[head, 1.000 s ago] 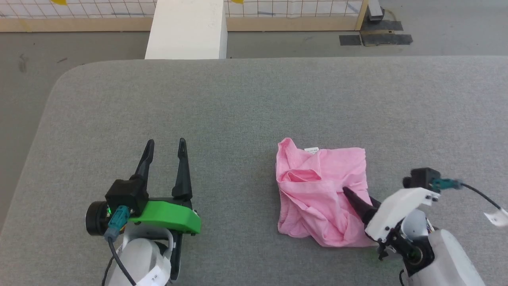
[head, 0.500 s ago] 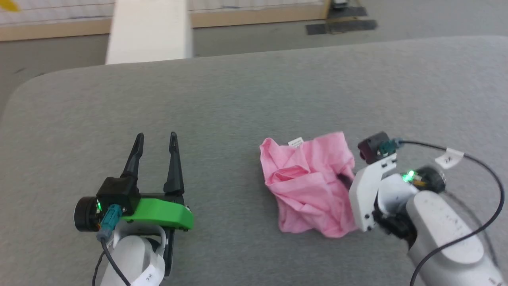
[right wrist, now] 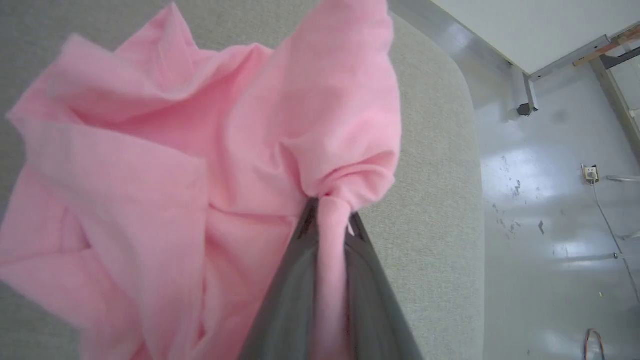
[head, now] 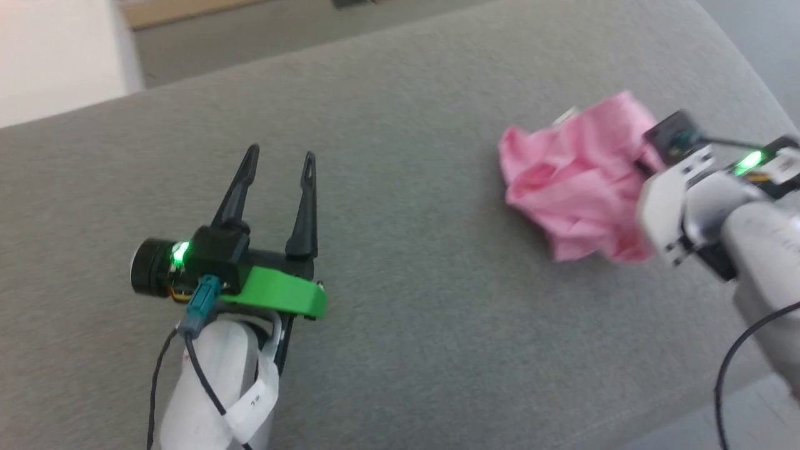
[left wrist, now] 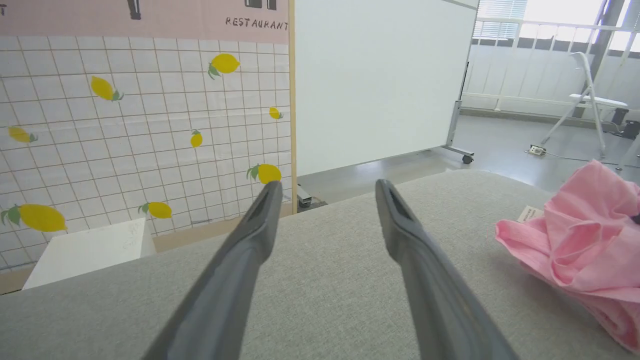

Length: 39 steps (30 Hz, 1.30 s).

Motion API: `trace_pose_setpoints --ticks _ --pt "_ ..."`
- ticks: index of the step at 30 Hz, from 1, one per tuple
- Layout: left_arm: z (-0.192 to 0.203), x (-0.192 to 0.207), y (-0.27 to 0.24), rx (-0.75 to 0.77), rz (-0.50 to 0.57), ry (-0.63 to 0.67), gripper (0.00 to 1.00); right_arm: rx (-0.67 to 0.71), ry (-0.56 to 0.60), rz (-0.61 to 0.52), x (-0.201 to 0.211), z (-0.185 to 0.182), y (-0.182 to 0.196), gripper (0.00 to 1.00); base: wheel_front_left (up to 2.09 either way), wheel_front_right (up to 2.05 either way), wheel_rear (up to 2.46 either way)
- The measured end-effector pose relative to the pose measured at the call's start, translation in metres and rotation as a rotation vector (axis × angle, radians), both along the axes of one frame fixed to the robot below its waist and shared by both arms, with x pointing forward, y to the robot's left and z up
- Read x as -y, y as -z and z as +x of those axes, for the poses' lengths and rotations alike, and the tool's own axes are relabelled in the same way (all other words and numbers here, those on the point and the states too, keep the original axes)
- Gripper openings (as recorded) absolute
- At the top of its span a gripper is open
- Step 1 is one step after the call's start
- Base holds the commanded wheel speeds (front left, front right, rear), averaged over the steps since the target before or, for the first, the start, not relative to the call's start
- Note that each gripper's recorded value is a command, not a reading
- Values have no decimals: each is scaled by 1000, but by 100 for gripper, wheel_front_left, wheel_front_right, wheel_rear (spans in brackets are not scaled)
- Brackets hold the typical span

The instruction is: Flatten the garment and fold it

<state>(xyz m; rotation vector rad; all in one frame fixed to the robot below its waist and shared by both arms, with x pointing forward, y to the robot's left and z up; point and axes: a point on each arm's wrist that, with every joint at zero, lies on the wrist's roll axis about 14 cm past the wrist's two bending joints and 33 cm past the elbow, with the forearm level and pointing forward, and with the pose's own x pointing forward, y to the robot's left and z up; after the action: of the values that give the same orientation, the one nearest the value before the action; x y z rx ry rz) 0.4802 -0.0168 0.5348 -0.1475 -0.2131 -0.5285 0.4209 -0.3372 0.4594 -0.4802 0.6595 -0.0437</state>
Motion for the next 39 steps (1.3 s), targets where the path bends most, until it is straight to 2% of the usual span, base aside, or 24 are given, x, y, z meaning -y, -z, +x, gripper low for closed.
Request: trace_pose_setpoints --ticks 7,14,19,26,27,28,29,32,39 --pt "17 35 40 -34 45 115 100 13 167 -118 86 -4 -9 0 0 0 0" --pt "33 52 76 -91 50 162 100 19 318 -206 153 -19 -11 0 0 0 0" --pt "38 50 98 -125 56 162 100 34 334 -244 170 -16 -5 0 0 0 0" --pt "42 29 110 -146 74 114 100 84 308 -270 175 7 -2 0 0 0 0" --pt "43 26 110 -147 77 103 100 83 306 -271 175 10 -1 48 0 0 0" --pt "43 23 111 -148 80 96 100 84 304 -272 175 12 0 69 0 0 0" --pt "43 20 111 -149 83 90 100 95 310 -264 175 14 1 100 0 0 0" --pt "43 15 108 -147 79 68 100 148 307 -252 173 19 -6 100 0 0 0" --pt "32 1 90 -170 25 11 100 409 284 -154 152 39 -51 100 0 0 0"
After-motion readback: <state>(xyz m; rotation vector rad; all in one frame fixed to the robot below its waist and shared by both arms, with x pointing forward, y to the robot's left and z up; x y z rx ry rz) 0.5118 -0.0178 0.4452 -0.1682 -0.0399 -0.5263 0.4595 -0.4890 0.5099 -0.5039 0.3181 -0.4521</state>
